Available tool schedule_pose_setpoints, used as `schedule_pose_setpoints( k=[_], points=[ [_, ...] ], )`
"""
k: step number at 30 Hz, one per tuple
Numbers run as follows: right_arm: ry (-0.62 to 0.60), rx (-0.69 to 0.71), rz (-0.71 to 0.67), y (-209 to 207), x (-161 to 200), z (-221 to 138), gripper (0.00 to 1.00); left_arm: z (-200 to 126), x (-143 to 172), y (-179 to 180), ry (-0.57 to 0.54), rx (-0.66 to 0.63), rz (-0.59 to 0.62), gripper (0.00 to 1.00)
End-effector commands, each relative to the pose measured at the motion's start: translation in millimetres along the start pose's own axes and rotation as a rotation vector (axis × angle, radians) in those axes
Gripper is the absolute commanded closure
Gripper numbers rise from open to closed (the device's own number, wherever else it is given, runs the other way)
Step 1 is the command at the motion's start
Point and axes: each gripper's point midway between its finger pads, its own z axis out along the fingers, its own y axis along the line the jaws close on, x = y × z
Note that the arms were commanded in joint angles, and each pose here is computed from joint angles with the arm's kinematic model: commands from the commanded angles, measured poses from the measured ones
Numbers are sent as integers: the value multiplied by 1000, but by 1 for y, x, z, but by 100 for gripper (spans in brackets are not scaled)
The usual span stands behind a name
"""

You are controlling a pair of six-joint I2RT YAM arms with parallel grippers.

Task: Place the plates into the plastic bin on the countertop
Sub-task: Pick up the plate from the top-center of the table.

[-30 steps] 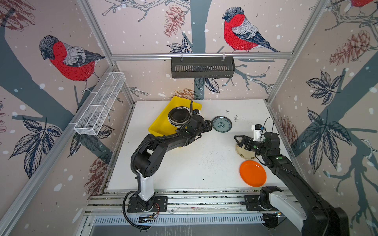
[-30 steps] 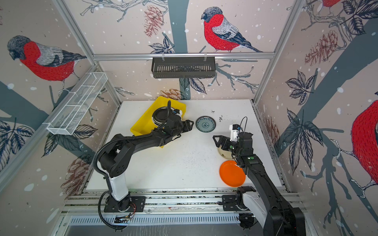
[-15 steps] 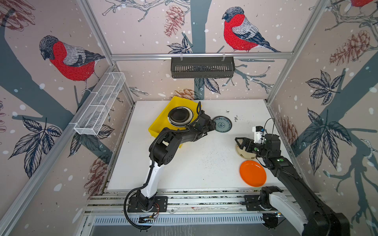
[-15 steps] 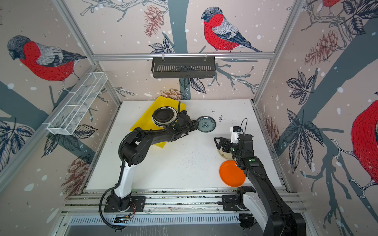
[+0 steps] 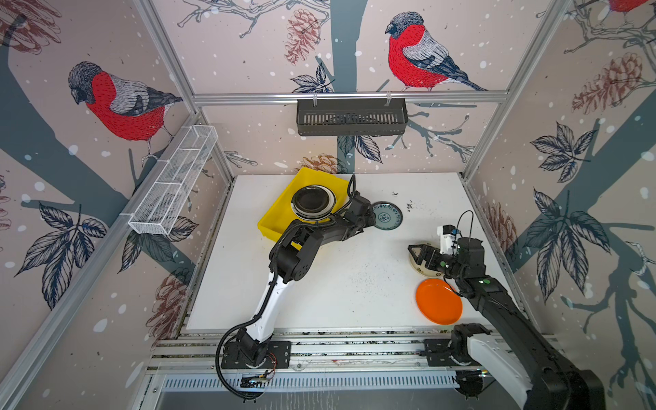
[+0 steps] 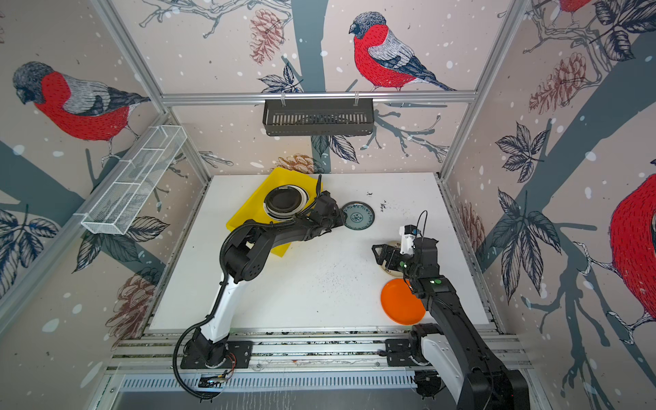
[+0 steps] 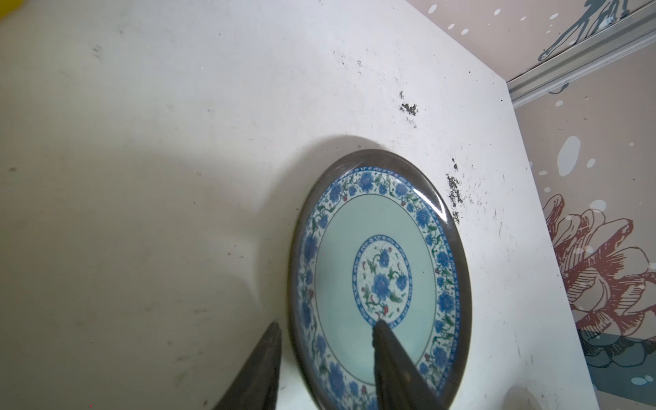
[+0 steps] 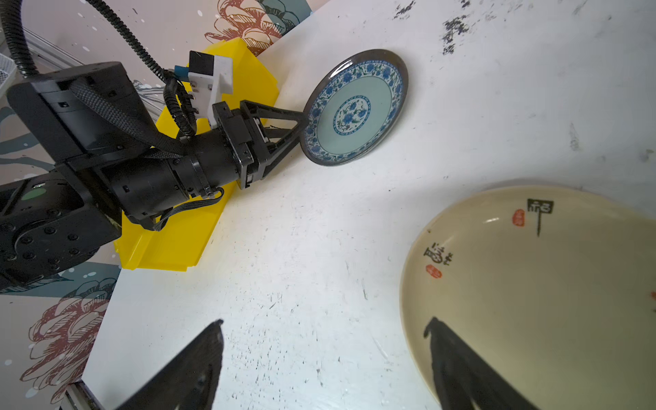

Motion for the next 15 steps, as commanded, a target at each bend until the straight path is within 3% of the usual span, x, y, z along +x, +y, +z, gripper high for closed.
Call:
schedule_pose_setpoints(
  k=[1,12,15],
  points=[
    [-25,-28,-10,6,-6,0,10,7,5,6,27,-36,18,59],
    [-30,-21,-4,3,-3,-2,10,16,4,19,34,-104,53,67],
    [-32,-18,-4,3,-4,-3,10,19,2,21,40,-118,70,77]
  ],
)
